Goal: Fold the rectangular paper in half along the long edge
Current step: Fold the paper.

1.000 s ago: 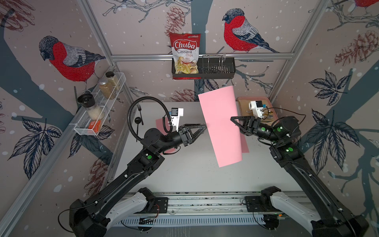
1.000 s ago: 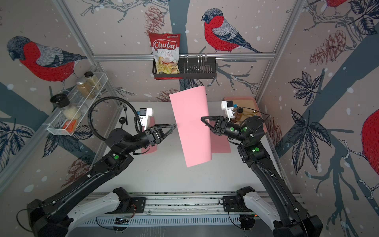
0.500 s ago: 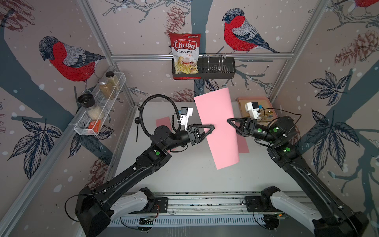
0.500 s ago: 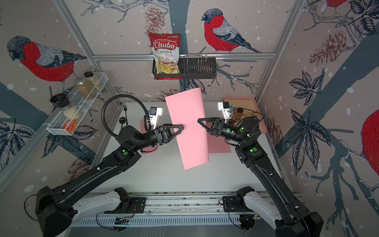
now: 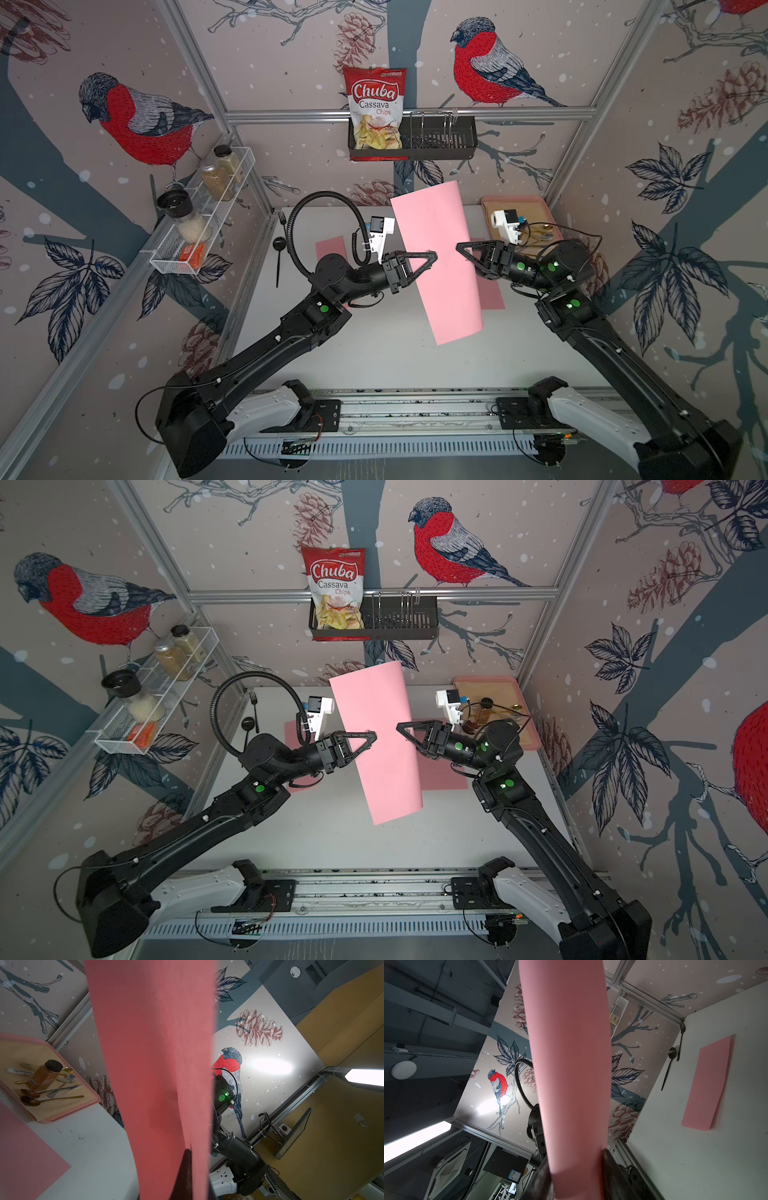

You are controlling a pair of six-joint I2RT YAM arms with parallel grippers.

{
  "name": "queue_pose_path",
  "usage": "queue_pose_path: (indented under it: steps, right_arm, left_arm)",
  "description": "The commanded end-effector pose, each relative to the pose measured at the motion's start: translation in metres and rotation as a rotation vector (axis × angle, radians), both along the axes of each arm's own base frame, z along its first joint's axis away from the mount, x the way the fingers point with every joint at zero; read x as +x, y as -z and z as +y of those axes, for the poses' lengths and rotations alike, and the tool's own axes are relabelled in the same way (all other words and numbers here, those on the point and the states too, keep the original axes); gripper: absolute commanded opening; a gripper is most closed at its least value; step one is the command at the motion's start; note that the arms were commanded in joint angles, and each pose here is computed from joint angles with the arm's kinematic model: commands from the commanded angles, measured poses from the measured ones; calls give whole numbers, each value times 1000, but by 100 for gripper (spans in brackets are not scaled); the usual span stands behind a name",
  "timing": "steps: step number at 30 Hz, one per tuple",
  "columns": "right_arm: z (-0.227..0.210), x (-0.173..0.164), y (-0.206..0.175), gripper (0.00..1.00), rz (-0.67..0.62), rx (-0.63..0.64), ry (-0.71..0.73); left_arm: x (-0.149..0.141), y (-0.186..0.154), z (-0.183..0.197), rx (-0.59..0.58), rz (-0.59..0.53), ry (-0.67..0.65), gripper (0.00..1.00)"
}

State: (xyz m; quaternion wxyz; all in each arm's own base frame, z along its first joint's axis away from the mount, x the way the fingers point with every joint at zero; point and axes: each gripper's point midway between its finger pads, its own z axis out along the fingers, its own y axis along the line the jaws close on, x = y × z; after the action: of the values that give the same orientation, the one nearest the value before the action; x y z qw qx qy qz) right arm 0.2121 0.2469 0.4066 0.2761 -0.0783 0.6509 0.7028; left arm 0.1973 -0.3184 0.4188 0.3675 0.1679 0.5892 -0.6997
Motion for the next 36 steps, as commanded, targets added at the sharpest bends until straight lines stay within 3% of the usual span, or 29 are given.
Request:
queue_pose_path:
  steps: [1, 5, 7, 10, 15, 18, 22, 25, 30, 36]
  right_arm:
    - [1, -5, -10, 38, -31, 32, -23]
    - [1, -7, -12, 39, -36, 39, -29]
    - [1, -7, -13, 38, -37, 41, -27]
    - [1, -6, -14, 38, -38, 47, -22]
    - [0, -4, -15, 37, -32, 74, -17]
    - [1, -3, -16, 37, -29, 91, -24]
    - [5, -2, -14, 38, -27, 88, -34]
    - [6, -3, -11, 38, -23, 90, -43]
    - [6, -6, -12, 39, -30, 95, -55]
    - [7, -14, -18, 47, -51, 107, -80]
  left_arm:
    - [-9, -20, 3, -54, -61, 26, 0]
    - [-9, -20, 1, -53, -57, 31, 3]
    - [-8, -19, 0, -49, -53, 32, 19]
    - [-9, -19, -1, -52, -50, 37, 30]
    - [-15, -20, -5, -56, -49, 53, 33]
    - [-18, -22, -5, -59, -50, 60, 31]
    - [-21, -24, -4, -66, -55, 65, 12]
    - [-23, -28, -4, -73, -62, 70, 3]
    - [-23, -29, -5, -71, -66, 72, 0]
    - [-22, -26, -8, -67, -62, 77, 0]
